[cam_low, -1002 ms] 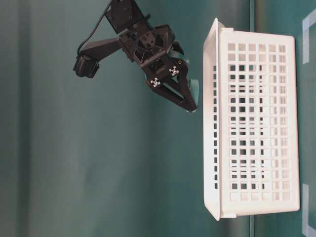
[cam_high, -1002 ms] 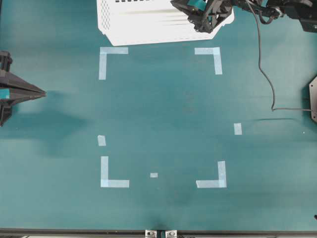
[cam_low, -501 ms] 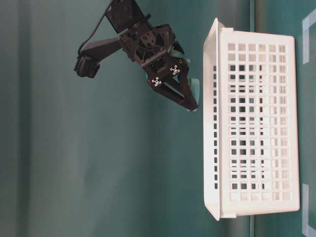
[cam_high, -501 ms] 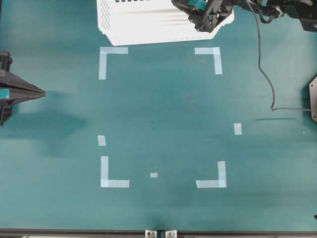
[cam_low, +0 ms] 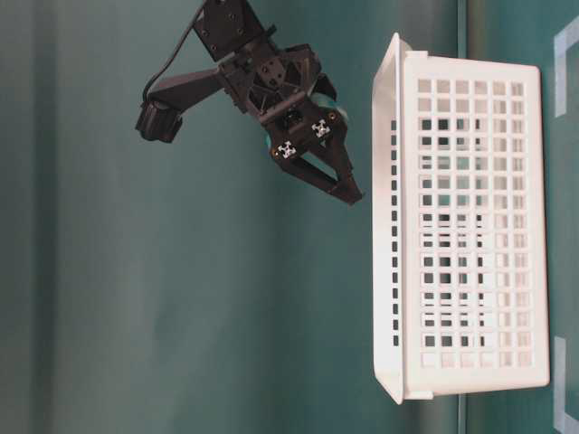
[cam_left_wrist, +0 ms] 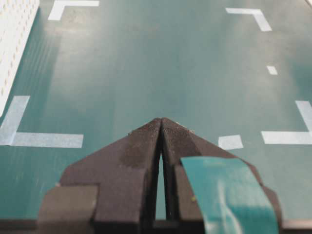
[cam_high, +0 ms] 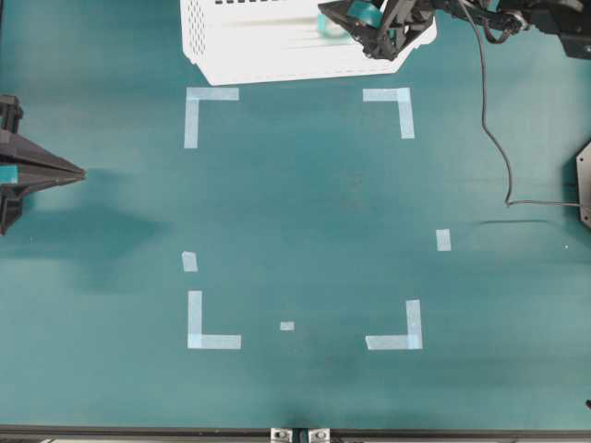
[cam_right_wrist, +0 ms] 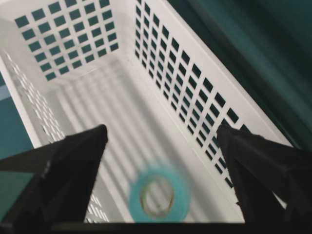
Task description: Put the tape in the middle into the white basket.
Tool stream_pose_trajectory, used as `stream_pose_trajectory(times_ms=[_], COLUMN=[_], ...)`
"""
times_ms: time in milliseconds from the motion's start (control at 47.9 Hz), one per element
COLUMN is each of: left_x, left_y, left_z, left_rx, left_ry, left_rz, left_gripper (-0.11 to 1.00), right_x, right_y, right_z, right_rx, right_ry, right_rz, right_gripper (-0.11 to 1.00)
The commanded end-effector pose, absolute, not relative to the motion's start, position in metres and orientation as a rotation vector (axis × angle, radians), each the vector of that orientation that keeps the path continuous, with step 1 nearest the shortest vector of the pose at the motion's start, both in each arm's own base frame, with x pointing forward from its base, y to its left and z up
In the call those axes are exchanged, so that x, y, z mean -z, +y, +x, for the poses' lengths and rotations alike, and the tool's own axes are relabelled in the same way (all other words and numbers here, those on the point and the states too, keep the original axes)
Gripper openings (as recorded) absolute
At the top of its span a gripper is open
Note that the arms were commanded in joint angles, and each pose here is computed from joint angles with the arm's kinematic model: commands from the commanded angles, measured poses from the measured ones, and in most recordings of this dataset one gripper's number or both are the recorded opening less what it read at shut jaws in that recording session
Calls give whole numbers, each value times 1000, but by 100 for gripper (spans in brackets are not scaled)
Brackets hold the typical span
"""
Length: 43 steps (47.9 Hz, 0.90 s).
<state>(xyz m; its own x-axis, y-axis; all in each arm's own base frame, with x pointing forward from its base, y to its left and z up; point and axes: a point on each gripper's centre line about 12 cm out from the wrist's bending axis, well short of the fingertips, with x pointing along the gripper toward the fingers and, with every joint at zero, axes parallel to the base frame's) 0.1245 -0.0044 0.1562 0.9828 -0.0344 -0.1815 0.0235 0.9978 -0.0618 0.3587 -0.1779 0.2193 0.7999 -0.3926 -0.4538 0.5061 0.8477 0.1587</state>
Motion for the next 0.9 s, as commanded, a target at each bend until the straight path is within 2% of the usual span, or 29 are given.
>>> stream_pose_trajectory(times_ms=[0, 355, 877], left_x=[-161, -161, -162], left_y=[-5, -5, -5], left_z=[126, 126, 126], left_rx=[32, 32, 32], left_ry=[170, 170, 168], left_rz=[-63, -63, -63], left_gripper=[-11, -11, -11], right_x=[-232, -238, -240], right_y=[-180, -162, -67], right_z=[362, 368, 389], right_rx=[488, 441, 192], right_ry=[384, 374, 398], right_rz=[272, 262, 184], right_gripper=[100, 100, 100])
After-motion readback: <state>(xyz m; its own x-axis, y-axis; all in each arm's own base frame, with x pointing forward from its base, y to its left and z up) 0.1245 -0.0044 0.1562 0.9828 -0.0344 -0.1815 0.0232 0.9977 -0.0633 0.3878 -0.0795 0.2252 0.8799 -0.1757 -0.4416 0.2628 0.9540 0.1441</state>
